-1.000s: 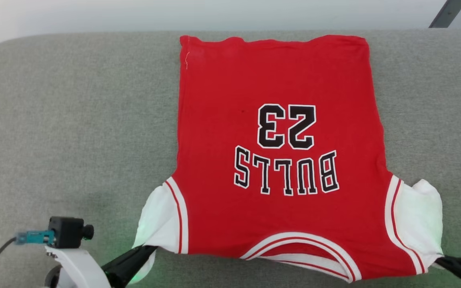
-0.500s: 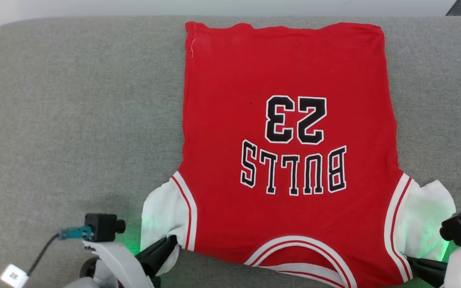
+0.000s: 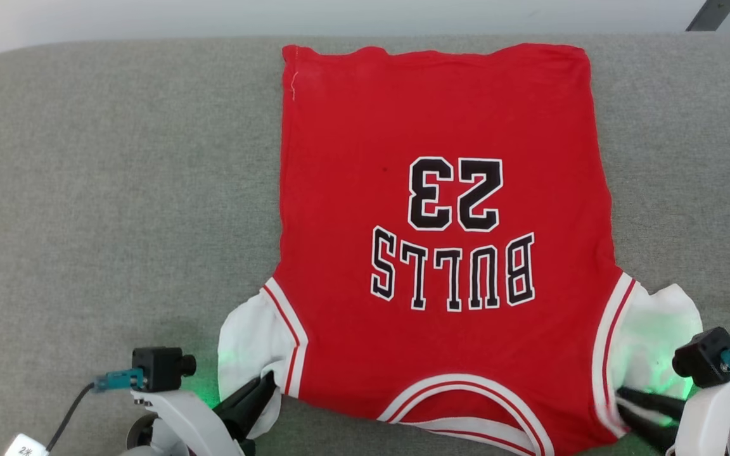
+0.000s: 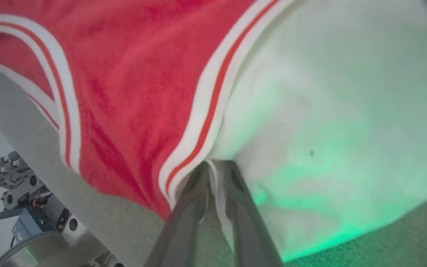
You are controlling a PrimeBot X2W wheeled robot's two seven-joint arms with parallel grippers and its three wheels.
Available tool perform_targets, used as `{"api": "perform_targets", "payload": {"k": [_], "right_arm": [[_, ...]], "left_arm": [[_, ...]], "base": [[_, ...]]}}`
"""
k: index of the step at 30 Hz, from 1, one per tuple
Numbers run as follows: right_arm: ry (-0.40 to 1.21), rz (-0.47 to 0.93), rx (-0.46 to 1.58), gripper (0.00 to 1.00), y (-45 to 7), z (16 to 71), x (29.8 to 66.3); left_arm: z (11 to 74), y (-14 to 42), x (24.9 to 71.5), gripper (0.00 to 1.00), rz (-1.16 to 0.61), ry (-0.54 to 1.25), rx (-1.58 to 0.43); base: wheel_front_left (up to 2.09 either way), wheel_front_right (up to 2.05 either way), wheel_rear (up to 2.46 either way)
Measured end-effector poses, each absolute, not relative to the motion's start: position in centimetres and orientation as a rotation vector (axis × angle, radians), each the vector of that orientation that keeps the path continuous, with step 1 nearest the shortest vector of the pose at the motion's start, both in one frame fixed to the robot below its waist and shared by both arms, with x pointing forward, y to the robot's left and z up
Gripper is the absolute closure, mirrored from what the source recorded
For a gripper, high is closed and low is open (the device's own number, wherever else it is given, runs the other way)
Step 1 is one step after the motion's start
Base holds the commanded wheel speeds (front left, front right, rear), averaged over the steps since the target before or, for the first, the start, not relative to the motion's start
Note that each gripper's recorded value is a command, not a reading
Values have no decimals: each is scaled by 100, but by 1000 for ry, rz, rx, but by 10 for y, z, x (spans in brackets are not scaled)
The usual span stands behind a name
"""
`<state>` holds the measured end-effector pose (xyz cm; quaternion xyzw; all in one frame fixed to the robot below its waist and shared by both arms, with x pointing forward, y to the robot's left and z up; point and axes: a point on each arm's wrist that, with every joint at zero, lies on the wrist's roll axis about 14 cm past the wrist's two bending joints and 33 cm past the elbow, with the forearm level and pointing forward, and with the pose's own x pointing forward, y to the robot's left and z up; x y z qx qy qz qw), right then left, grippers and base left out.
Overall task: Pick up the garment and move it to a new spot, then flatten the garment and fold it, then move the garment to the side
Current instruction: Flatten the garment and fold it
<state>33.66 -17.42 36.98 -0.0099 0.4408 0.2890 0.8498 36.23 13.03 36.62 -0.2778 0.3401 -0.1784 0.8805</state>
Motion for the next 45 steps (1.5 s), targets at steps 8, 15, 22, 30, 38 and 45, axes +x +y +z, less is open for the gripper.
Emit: {"api": "perform_targets", "payload": {"k": [8,15,22,30,38,45], "right_arm": [[802,553,-62,0,-204,429,369],[614,496,-43,0,-216,505,448],[610,424,-85,0,-202,511,544],[865,283,-171,0,-195,464,629],[1010,239,-211,0,-175,400,666],[1061,231,-223,7,-165,368,685]], "left_arm": [[372,121,360,100,-401,685,-576],[374,113,365,100,-419,672,-567],[378,98,379,100,-456,646,-571],[372,96,392,100,-452,636,-615],[356,103,397,100,-410,646,-655],[343,106,401,100,-392,659,-669]], "base": [[0,0,0],[0,0,0],[0,0,0],[0,0,0],[0,0,0],[0,0,0]]}}
